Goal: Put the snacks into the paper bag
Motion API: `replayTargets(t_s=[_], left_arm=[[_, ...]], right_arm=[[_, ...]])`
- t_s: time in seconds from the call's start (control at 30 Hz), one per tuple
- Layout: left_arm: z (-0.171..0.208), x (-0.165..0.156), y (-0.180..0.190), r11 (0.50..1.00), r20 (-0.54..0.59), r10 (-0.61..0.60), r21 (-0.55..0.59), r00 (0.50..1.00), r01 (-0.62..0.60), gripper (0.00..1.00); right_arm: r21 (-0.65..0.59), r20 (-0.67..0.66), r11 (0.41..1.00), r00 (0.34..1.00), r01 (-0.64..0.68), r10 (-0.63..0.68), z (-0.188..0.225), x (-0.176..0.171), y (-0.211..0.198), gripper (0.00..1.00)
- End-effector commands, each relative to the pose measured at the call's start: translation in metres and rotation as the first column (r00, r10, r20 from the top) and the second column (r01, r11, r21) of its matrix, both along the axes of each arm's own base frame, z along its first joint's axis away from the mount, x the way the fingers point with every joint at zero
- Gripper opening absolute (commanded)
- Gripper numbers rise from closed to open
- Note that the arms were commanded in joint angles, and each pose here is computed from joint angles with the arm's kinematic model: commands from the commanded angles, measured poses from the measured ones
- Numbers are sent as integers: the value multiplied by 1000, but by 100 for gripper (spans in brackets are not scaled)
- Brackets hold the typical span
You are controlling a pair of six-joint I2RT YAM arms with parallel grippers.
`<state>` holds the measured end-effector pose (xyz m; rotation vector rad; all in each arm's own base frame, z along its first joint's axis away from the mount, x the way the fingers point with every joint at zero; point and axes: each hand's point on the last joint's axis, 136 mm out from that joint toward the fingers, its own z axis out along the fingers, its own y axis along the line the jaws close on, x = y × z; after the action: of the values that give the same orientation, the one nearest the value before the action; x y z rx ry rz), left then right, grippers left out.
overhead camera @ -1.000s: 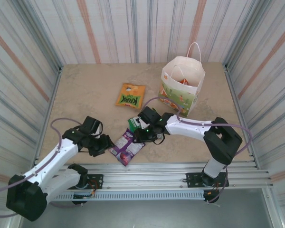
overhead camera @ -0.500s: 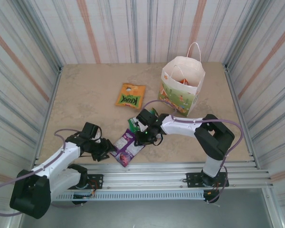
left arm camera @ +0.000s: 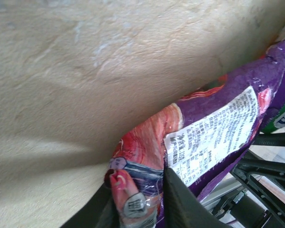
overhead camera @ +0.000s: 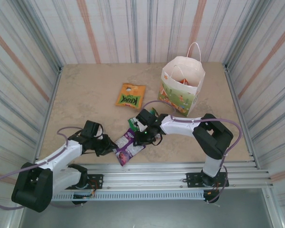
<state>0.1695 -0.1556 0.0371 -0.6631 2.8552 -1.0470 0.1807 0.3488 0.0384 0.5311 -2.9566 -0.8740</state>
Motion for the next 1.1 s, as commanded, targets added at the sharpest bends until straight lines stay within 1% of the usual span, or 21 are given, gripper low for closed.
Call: replayTargets(t_s=[0.0,0.1,0.3,0.33,0.47,0.6,0.7,0.77,0.87,0.97,1.07], left_arm=[[12,6,-8,998,45,-9,-61,999,12,20],[22,9,-8,998,73,-7,-63,997,12,12],[43,17,-9,997,138,-47,-47,989,54,3],[48,18,-10,997,153,-62,-45,986,69,0],[70,24,-13,991,212,-124,-21,969,131,0],[94,32,-16,978,275,-204,10,940,210,0],[113,38,-23,960,334,-269,18,903,280,0],[128,43,-31,942,390,-312,7,867,336,0],[143,46,-37,916,443,-366,14,818,402,0],[158,47,-45,885,494,-408,9,768,465,0],[178,48,-55,851,554,-427,-19,714,524,0]], right_arm=[[22,7,1000,1000,16,-16,1,6,2,40],[39,24,999,999,33,-34,8,9,1,41],[110,90,991,992,76,-87,34,21,-2,46],[124,104,989,990,83,-96,40,23,-3,47],[190,163,976,977,106,-138,65,33,-9,48],[245,267,962,946,120,-185,93,44,-17,49],[280,332,954,921,108,-201,113,49,-22,51],[289,367,952,907,101,-208,124,53,-29,53],[312,408,943,880,115,-243,142,59,-44,57],[345,467,934,846,94,-258,158,60,-56,61],[349,520,935,817,64,-250,165,57,-71,64]])
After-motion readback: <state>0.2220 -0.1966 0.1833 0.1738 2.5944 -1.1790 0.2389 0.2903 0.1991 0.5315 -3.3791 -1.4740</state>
